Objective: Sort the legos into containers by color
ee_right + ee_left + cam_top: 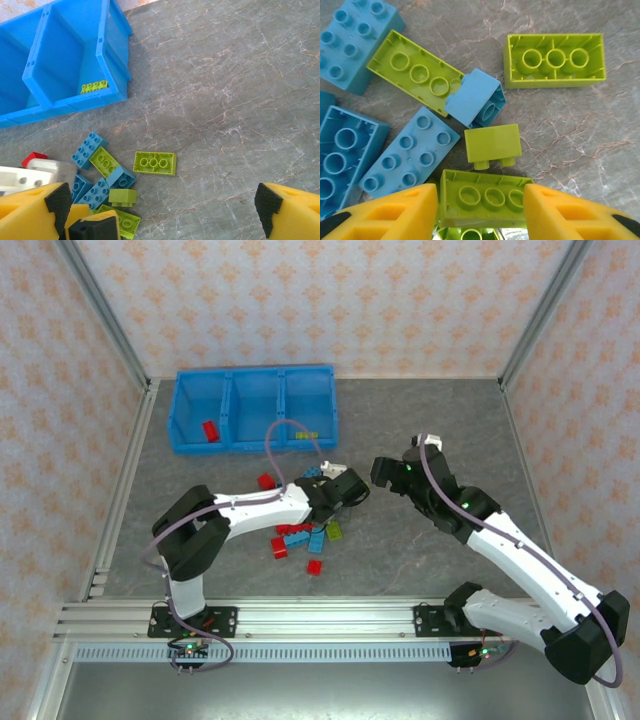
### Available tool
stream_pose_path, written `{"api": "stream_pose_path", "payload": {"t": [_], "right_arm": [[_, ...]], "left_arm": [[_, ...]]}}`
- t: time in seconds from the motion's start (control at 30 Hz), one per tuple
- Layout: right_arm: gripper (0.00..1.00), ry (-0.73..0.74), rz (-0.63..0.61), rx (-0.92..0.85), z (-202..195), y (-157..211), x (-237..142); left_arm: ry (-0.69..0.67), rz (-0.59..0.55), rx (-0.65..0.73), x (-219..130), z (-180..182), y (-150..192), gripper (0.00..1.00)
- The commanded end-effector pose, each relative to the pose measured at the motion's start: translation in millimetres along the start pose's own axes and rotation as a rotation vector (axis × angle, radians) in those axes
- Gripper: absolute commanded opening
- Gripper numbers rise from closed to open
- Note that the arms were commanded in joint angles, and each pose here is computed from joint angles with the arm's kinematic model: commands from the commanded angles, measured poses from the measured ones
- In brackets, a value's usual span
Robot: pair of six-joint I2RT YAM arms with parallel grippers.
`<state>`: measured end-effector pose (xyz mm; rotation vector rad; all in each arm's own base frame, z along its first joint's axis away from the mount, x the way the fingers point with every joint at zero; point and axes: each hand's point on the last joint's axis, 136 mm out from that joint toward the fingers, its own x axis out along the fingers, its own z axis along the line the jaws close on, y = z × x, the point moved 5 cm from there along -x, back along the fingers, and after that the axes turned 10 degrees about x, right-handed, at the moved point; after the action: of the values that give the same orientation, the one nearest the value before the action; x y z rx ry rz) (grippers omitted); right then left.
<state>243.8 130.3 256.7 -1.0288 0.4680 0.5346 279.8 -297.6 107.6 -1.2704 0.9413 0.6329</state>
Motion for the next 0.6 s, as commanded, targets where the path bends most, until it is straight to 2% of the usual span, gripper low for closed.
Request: {"api": "stream_pose_path", "payload": {"t": [0.0, 0.37, 0.57], "right_arm": [[0.96, 0.037, -0.011, 0.006, -9, 1, -4], [0.96, 0.027, -0.002, 0.085, -23, 10, -19], [0.96, 0.013, -0.031, 0.116, -30, 8, -33]], "left_arm": [[-0.040, 0.016, 0.031, 9, 1, 3, 0.50], [-0.027, 0.102, 0.004, 21, 14, 44, 0.52], [0.005, 0.122, 0.007, 21, 10, 47, 0.55]]}}
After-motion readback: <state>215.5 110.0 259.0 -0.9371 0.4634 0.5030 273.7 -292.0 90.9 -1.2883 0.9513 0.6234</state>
